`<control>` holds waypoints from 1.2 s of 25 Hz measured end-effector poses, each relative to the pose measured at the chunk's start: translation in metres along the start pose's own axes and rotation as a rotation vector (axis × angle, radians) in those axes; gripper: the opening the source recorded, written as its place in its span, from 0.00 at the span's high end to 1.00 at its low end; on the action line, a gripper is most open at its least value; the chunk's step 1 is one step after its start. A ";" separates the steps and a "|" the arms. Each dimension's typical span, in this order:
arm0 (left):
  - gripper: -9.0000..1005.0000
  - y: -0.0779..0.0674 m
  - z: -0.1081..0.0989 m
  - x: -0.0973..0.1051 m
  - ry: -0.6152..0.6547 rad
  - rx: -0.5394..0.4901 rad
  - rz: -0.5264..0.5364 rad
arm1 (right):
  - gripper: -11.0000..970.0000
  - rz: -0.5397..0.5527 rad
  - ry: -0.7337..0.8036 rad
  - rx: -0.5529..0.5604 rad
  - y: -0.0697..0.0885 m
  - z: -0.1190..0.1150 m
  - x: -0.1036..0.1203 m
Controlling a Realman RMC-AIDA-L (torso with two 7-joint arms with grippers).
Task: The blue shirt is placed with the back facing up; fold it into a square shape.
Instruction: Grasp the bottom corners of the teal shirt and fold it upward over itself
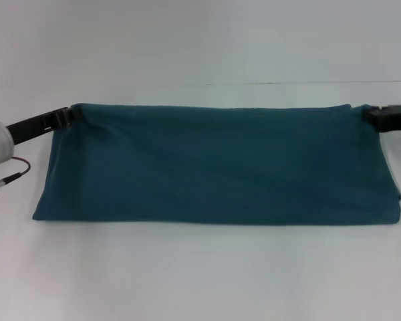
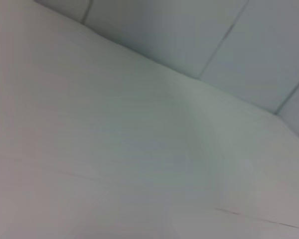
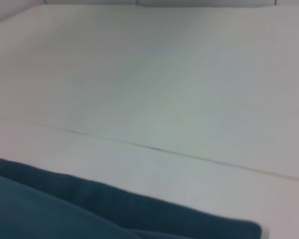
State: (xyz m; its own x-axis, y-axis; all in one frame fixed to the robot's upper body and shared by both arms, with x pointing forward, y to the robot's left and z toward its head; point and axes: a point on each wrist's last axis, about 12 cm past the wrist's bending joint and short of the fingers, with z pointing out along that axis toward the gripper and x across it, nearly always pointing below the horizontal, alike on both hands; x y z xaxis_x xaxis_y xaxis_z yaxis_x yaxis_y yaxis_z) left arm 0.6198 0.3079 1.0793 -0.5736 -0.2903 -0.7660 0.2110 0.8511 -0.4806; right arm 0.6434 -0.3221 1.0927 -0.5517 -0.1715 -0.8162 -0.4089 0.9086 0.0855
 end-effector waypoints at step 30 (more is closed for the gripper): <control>0.93 -0.005 0.024 -0.004 -0.085 -0.166 0.050 | 0.91 -0.139 -0.074 0.124 0.017 0.030 -0.035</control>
State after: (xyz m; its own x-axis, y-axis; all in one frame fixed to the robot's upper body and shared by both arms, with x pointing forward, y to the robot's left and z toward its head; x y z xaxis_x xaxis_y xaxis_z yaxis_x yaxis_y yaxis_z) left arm 0.6404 0.2937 1.0747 -0.4949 -0.2756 -0.8241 0.1006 0.9238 -0.3694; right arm 0.6775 -0.2897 1.1056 -0.4396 -0.2738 -0.8555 -0.3823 0.9189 -0.0977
